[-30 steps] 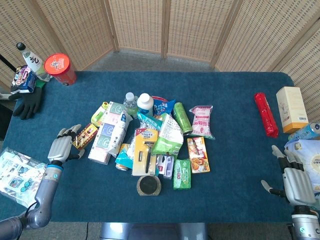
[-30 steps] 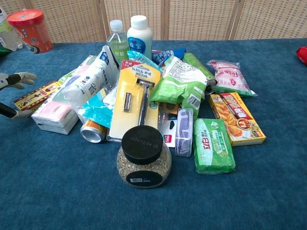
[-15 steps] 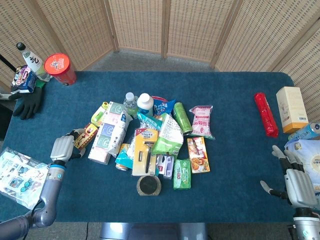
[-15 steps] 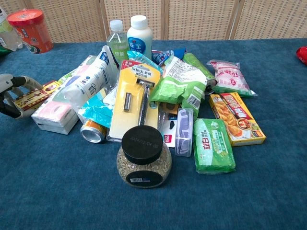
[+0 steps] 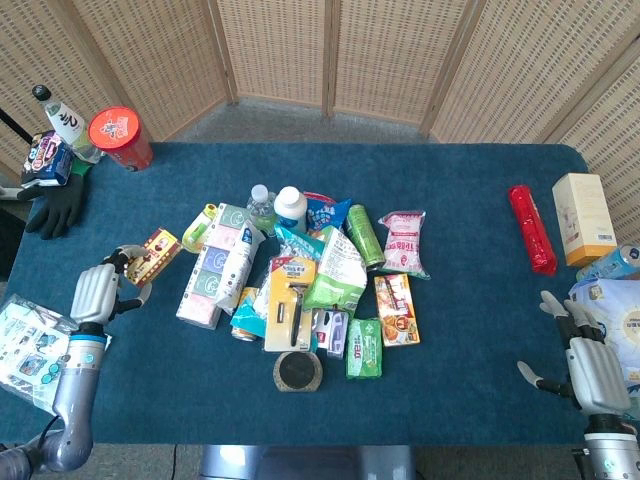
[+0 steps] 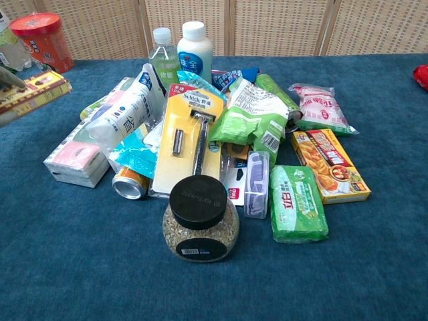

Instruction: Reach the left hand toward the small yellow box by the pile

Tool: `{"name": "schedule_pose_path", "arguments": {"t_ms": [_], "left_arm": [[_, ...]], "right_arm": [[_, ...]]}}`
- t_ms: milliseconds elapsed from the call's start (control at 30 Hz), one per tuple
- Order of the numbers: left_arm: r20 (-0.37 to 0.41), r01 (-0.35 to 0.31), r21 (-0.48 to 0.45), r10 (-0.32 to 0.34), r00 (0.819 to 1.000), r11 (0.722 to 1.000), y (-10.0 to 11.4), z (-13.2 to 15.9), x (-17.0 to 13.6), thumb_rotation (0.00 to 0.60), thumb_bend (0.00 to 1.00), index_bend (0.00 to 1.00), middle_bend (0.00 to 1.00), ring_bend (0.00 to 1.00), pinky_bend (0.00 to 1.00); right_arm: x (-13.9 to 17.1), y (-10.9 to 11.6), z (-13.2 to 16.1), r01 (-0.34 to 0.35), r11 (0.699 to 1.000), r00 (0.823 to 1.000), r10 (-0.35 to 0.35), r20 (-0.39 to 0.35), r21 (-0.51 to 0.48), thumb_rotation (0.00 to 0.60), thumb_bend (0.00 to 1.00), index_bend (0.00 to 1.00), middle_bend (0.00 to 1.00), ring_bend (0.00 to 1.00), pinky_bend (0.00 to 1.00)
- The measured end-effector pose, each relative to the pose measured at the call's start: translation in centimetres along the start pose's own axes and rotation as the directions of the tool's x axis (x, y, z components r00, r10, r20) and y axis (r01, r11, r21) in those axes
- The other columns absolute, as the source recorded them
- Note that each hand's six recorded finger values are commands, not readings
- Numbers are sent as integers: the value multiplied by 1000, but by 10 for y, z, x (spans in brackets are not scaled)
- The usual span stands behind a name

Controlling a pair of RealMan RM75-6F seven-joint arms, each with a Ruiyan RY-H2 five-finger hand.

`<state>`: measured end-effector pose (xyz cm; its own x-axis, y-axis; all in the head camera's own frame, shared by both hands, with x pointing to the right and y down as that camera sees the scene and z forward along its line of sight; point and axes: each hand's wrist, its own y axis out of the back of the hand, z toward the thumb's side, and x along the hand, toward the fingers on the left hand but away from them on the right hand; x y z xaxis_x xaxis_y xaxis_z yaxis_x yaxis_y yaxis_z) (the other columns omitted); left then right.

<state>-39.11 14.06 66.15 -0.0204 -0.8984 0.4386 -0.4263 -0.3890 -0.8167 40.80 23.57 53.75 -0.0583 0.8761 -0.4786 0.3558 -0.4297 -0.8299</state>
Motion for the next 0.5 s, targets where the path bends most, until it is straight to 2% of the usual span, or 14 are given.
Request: {"name": "schedule_pose_path", "arguments": {"t_ms": [133, 300, 500], "left_arm": [[58, -86, -44, 88, 994, 995, 32, 13, -11, 600, 546, 369, 479, 599, 531], [127, -187, -116, 201, 971, 976, 72, 31, -26, 600, 544, 367, 478, 588, 517], [163, -215, -144, 238, 958, 966, 90, 43, -33, 600, 533, 365, 476, 584, 508]], "right_arm": [[-2, -4, -1, 0, 1000, 1000, 0, -6, -7, 597, 225, 0, 210, 21, 88], [-5, -12, 0, -15, 1000, 1000, 15, -11, -16, 598, 226, 0, 210, 21, 88], [-7, -16, -1, -20, 1000, 1000, 20, -12, -14, 597, 227, 0, 210, 21, 87]]}}
